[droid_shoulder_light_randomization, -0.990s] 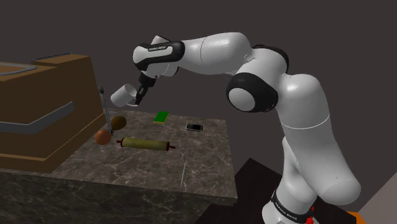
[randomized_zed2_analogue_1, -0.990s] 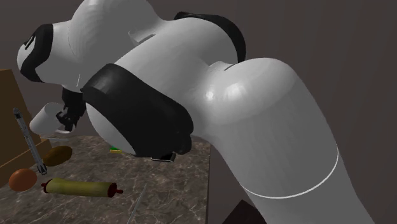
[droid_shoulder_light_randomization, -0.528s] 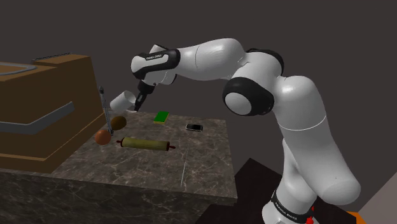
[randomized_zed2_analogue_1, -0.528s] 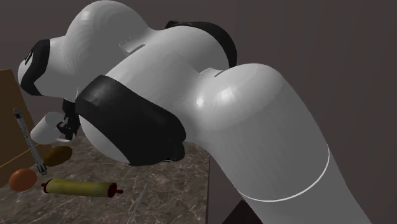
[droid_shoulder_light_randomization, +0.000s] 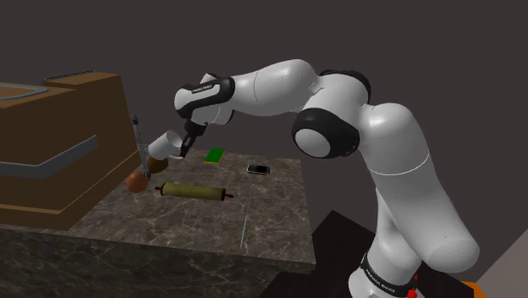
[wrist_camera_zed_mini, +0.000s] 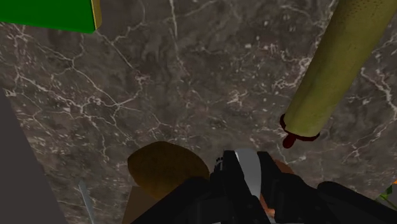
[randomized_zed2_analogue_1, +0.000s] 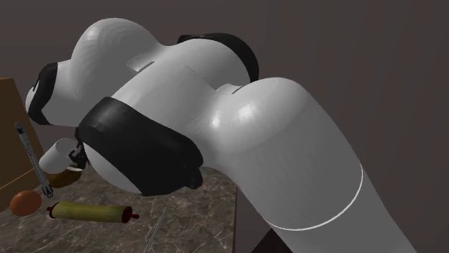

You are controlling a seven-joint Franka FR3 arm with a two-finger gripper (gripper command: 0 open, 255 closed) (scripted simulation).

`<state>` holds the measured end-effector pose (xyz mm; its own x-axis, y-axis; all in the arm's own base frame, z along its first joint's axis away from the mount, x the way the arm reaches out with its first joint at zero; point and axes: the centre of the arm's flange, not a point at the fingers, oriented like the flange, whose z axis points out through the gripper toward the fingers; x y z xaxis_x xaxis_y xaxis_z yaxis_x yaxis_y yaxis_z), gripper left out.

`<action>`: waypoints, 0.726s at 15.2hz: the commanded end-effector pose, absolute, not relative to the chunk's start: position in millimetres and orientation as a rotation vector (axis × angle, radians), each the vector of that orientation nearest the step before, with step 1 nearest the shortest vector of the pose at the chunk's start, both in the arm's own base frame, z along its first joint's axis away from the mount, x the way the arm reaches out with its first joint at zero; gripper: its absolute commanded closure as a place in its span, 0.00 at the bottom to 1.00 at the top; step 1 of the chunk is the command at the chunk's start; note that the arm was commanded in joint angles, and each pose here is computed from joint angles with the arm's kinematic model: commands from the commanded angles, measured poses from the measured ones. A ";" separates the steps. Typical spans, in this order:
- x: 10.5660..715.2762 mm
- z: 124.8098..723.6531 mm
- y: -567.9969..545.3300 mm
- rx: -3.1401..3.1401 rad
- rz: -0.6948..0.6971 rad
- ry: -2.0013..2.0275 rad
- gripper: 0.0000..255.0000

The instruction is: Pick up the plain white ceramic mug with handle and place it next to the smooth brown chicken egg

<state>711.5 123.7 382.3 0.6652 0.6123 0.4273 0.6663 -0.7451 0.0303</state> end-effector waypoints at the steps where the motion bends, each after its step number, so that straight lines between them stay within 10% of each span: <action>1: 712.4 372.2 123.1 -2.748 -0.635 -1.060 1.00; 11: 712.4 319.4 123.1 -2.748 -0.635 -1.060 1.00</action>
<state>712.5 123.0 325.3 0.6650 0.6124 0.4275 0.6664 -0.7449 0.0304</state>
